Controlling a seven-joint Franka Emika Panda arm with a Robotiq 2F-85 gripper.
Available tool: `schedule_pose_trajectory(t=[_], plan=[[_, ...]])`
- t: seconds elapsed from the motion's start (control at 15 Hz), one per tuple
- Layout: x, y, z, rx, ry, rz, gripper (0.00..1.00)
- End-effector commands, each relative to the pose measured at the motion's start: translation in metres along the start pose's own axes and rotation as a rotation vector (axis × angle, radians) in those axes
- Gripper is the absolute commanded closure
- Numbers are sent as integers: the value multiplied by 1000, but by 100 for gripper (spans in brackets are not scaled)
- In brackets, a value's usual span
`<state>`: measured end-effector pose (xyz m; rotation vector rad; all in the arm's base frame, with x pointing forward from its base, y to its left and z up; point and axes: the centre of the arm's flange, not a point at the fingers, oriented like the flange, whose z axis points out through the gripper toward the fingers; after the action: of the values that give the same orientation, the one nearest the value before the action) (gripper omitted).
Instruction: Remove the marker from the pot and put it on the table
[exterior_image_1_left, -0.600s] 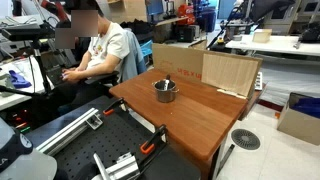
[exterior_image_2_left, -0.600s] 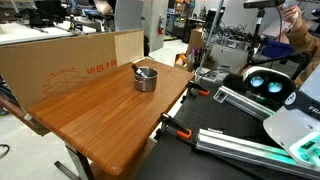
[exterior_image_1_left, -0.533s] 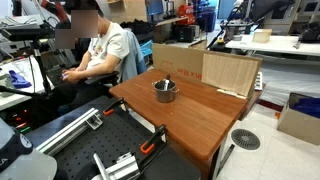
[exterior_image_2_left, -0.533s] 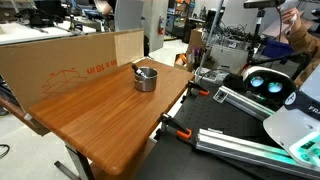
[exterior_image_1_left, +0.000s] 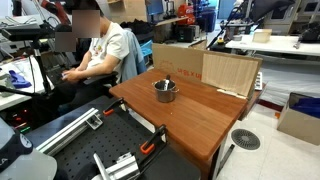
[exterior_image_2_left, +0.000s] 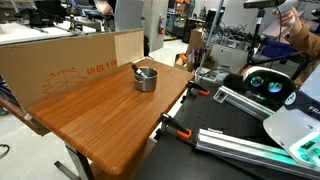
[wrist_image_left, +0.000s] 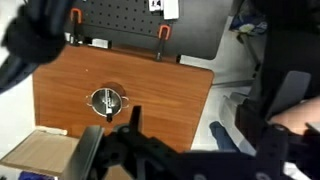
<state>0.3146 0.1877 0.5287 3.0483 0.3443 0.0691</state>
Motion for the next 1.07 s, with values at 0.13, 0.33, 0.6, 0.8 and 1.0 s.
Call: schedule_pose_trajectory(t=[0.13, 0.33, 0.6, 0.8, 1.0], plan=[[0, 0, 0, 0, 0, 0, 0], [0, 0, 0, 0, 0, 0, 0], [0, 1, 2, -10, 4, -6, 0], [-2, 9, 5, 2, 3, -28, 0], [0, 29, 3, 28, 3, -52, 0]])
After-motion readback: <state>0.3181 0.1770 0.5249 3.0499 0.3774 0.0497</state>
